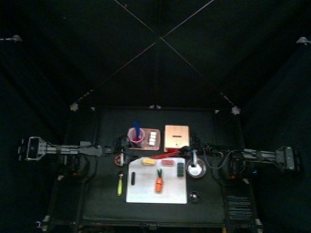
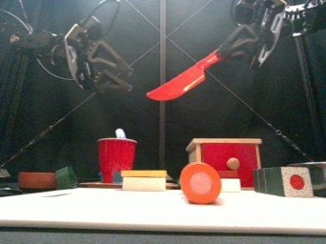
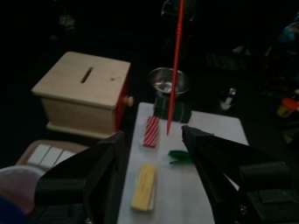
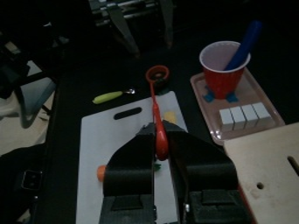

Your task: Cut the carrot

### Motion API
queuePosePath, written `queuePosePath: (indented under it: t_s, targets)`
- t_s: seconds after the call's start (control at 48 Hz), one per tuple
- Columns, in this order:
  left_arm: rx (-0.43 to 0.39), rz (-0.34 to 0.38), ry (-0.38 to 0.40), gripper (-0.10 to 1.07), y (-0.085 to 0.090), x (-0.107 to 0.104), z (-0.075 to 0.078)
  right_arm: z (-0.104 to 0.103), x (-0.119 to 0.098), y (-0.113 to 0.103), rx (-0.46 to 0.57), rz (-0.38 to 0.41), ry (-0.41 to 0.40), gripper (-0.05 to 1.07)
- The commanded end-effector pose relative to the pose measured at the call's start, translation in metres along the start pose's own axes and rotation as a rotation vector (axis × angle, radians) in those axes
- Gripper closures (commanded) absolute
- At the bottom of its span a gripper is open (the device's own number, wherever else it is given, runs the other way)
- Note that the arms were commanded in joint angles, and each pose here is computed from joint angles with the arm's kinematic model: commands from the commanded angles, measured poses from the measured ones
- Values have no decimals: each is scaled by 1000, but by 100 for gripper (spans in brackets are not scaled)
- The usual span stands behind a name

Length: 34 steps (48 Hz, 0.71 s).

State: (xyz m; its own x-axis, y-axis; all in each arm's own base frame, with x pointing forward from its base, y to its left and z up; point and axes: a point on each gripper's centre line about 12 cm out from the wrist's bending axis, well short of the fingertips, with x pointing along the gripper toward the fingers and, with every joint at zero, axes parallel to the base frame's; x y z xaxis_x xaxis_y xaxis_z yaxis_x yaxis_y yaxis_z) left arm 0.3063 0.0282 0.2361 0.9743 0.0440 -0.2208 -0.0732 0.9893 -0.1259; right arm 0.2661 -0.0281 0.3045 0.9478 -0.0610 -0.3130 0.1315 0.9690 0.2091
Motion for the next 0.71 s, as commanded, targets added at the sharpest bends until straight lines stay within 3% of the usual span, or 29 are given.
queuePosePath:
  t_s: [0.0, 0.458, 0.688]
  targets:
    - [-7, -24, -29, 7, -4, 16, 3, 7, 0, 5, -9, 9, -47, 61]
    - [11, -56, 20, 10, -9, 74, -9, 2, 4, 4, -3, 3, -44, 61]
    - [1, -51, 19, 27, -9, 78, -9, -1, 3, 4, 4, 6, -41, 61]
